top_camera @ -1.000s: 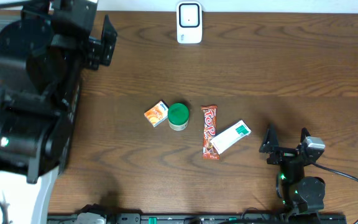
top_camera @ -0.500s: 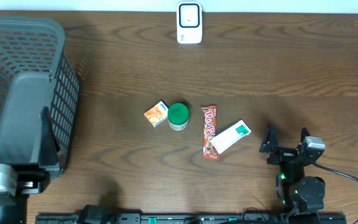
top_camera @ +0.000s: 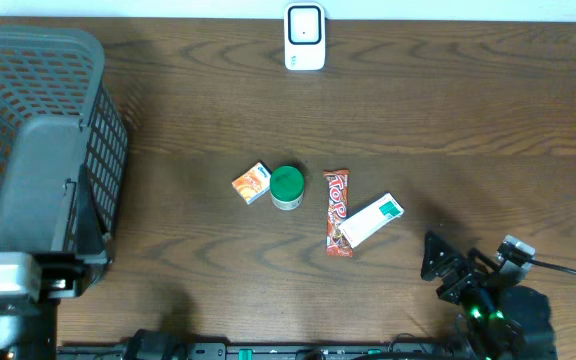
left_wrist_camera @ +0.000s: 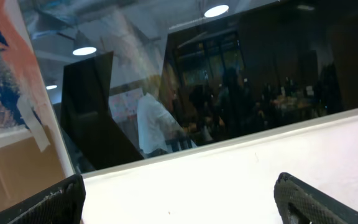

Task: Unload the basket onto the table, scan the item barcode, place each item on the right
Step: 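Move the right gripper to the Panadol box and grasp it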

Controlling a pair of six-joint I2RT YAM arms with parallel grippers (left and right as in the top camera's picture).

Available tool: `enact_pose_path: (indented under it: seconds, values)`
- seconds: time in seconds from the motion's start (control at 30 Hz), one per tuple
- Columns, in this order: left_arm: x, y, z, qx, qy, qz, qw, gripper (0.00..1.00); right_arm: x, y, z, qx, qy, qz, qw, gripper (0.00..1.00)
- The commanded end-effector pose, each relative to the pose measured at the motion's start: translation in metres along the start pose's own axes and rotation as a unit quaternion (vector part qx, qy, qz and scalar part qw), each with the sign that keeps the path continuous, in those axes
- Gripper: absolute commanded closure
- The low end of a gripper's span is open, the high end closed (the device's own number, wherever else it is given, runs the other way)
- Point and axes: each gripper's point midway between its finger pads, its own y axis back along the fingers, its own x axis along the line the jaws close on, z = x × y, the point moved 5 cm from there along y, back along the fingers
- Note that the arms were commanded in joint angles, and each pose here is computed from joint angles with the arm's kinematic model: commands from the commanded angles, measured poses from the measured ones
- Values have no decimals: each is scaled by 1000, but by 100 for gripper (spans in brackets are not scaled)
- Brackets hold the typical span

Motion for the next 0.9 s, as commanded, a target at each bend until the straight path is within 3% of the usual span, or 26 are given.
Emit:
enact_pose_path:
  seconds: [0.0,0.1,0.17,0.2,0.33,0.57,0.67,0.87]
  values:
    - [-3,-2,-4,-3,7,-5,1000,5,43,18,-6,69,-5,140,988,1]
    - [-4,-4,-6,-2,7,-5,1000,5,39,15,-2,50,-17,123,991,1]
    - [-4,-4,-6,-2,7,-5,1000,5,25,10,-7,63,-131,72,987,1]
    - [-4,-4,-6,-3,7,-5,1000,5,13,5,-18,86,-218,31,972,1]
    - [-4,-4,-6,-3,9,-5,1000,5,-6,-25,-50,146,-323,-15,935,1]
    - [-4,-4,-6,-3,9,-5,1000,5,-19,-75,-81,202,-348,-23,915,1]
    - [-4,-4,-6,-3,9,-5,1000,5,-30,-82,-99,248,-395,-87,881,1]
    - [-4,-4,-6,-3,9,-5,1000,5,-26,-116,-104,280,-381,-69,878,1]
